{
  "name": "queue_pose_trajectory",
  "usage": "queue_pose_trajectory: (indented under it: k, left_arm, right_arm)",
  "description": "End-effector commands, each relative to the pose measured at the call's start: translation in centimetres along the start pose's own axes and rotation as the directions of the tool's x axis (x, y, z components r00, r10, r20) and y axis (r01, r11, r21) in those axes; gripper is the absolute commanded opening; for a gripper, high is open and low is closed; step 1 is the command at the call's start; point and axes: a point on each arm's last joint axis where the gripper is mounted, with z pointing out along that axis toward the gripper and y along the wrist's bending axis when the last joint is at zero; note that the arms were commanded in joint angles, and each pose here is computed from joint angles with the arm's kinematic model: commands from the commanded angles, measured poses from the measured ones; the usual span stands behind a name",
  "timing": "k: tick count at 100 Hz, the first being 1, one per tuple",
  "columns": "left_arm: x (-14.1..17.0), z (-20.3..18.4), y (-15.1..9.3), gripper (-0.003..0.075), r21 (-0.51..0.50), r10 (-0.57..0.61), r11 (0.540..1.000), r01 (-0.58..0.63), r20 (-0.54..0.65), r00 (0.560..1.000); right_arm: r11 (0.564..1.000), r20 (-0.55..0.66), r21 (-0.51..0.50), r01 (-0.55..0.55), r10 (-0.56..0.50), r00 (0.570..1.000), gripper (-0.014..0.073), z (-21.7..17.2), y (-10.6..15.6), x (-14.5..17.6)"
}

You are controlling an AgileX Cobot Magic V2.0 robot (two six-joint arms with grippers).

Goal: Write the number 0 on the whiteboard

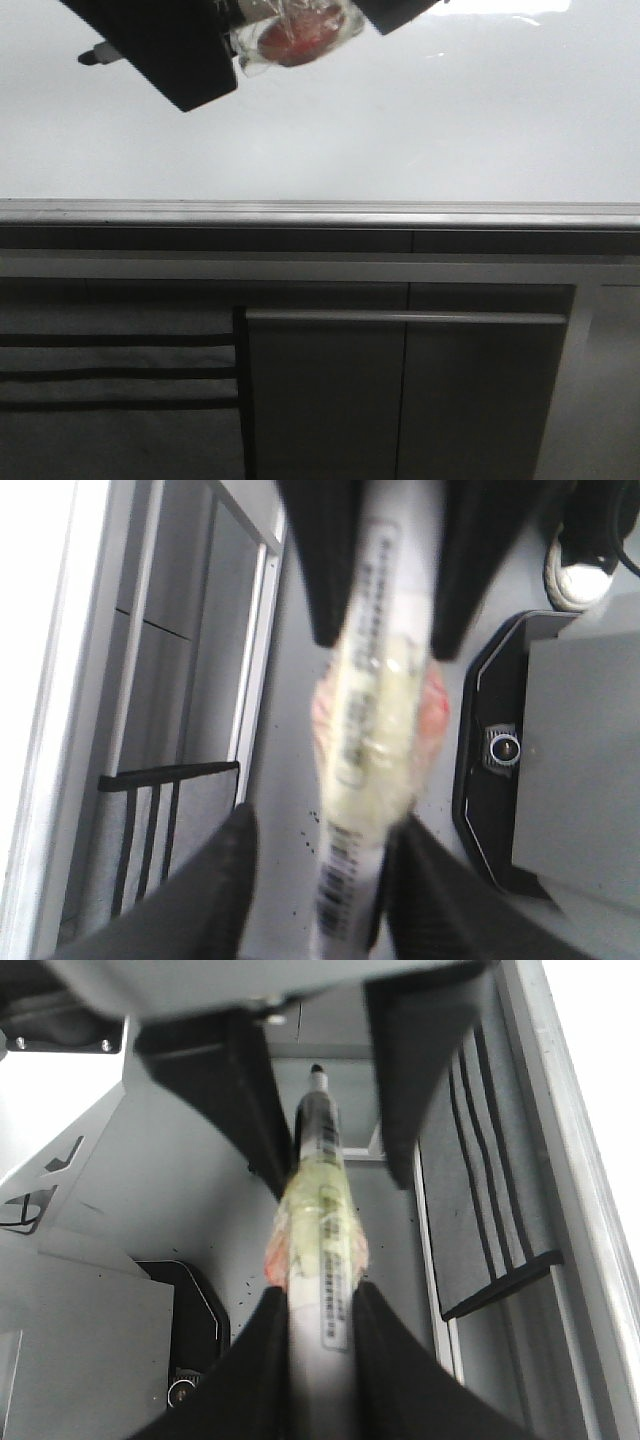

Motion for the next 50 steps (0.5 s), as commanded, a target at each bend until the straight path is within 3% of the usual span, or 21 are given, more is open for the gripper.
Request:
queue_pose_trajectory:
  k: [1,18,27,34,42,50]
  left_arm:
    - [-0.7,-2.9,0.4,0.0399,-0.086,-0.055,0.994,0.068,0.144,0.988]
    - [1.0,-7.2,0.8,0.0400,-0.163,-0.181,0.958,0.236,0.293,0.939]
    - [3.0,-9.3,0.9,0.0400,-0.214,-0.242,0.917,0.336,0.372,0.896]
    - [4.9,-10.4,0.7,0.0400,-0.245,-0.302,0.866,0.437,0.440,0.846]
    - [7.2,-10.8,0.1,0.0400,-0.265,-0.365,0.796,0.545,0.508,0.780]
    - [9.5,-11.2,-0.8,0.0400,-0.280,-0.404,0.722,0.633,0.572,0.714]
  right_arm:
    - [0.998,0.085,0.064,-0.023,0.017,0.996,0.0015,-1.5,-0.4,-1.3]
    - [0.984,0.082,0.121,-0.128,0.118,0.990,0.0015,-3.9,-1.0,-0.1]
    - [0.960,0.098,0.158,-0.232,0.218,0.971,0.0015,-5.5,-1.2,0.7]
    - [0.899,0.155,0.216,-0.381,0.354,0.922,0.0015,-6.6,-1.5,1.5]
    - [0.791,0.232,0.283,-0.543,0.493,0.839,0.0015,-7.7,-1.4,2.9]
    - [0.687,0.349,0.336,-0.645,0.545,0.762,0.0015,-8.2,-1.0,4.3]
